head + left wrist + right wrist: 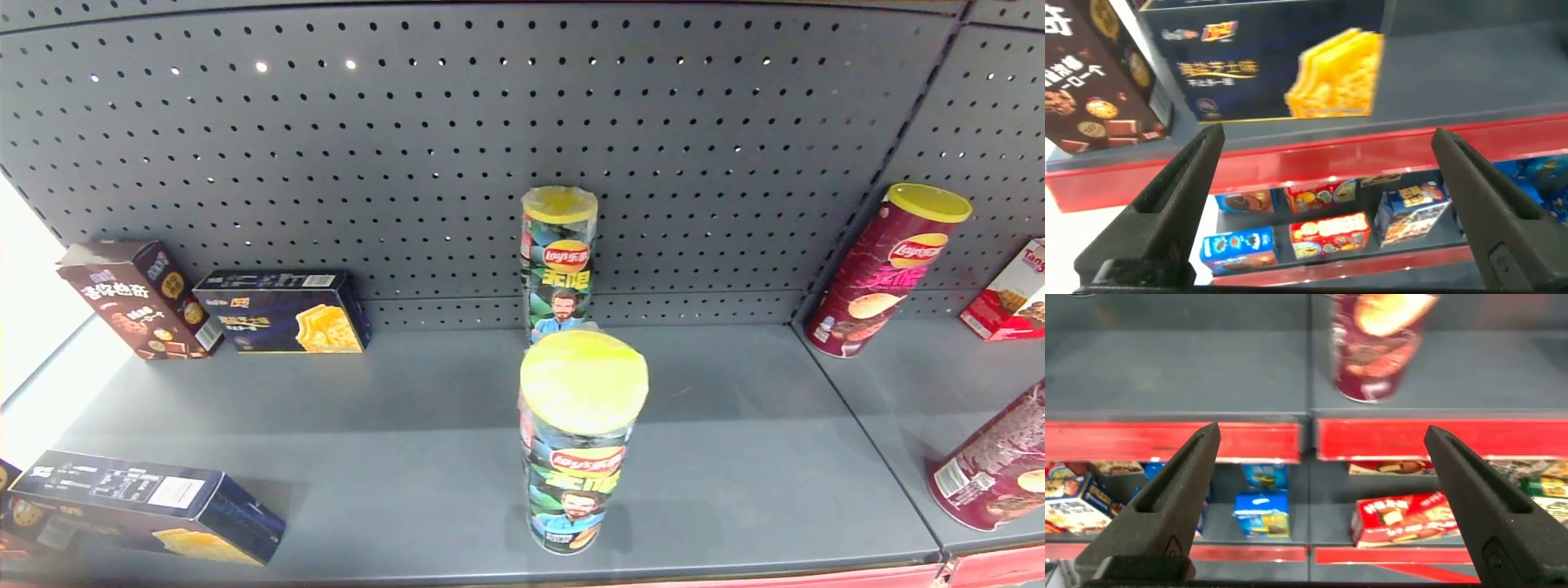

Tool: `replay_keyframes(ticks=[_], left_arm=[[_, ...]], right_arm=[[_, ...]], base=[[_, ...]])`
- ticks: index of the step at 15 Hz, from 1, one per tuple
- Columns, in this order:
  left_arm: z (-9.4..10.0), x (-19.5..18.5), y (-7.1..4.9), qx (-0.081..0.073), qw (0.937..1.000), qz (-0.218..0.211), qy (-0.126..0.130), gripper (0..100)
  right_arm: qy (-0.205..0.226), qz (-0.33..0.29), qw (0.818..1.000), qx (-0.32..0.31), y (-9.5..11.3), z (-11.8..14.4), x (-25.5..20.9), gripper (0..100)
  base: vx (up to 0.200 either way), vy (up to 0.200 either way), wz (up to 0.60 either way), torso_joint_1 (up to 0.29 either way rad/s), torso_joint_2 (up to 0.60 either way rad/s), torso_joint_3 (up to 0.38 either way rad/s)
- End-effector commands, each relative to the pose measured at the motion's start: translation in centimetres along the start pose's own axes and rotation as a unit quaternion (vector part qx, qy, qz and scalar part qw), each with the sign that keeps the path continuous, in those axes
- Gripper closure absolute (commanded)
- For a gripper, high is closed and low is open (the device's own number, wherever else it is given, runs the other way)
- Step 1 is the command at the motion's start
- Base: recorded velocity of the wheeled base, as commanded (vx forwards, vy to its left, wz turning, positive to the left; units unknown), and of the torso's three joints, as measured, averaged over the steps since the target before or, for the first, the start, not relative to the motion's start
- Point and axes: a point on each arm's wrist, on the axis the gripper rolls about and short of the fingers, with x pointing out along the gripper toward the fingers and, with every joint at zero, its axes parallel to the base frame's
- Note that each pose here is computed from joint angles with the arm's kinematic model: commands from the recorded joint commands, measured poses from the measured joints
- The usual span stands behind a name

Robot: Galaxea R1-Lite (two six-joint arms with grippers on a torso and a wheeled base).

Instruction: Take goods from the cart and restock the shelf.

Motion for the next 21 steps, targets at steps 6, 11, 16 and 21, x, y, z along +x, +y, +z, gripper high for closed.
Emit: replay_keyframes(ticks=[6,11,16,21], left_arm=[[0.01,0.0,0.0,0.001,1.0,0.0,-0.001,0],[0.0,0.0,0.09,0.0,0.9998,0.02,0.0,0],[0.02,-0.01,0.09,-0.019,0.9996,0.021,-0.001,0],[0.02,-0.01,0.1,-0.019,0.9996,0.022,-0.001,0]], right_arm=[[-0.001,0.001,1.0,0.0,0.0,0.03,0.01,0],[-0.001,0.001,1.0,0.0,0.0,0.03,0.01,0],[-0.001,0.001,1.0,0.0,0.0,0.03,0.01,0],[-0.001,0.001,1.0,0.0,0.0,0.03,0.01,0]], base=[[0.0,0.0,0.0,0.0,0.0,0.0],[0.0,-0.08,0.0,0.001,0.0,0.0],[0.0,0.0,0.0,0.0,0.0,0.0],[-0.04,0.0,0.0,0.0,0.0,0.0]])
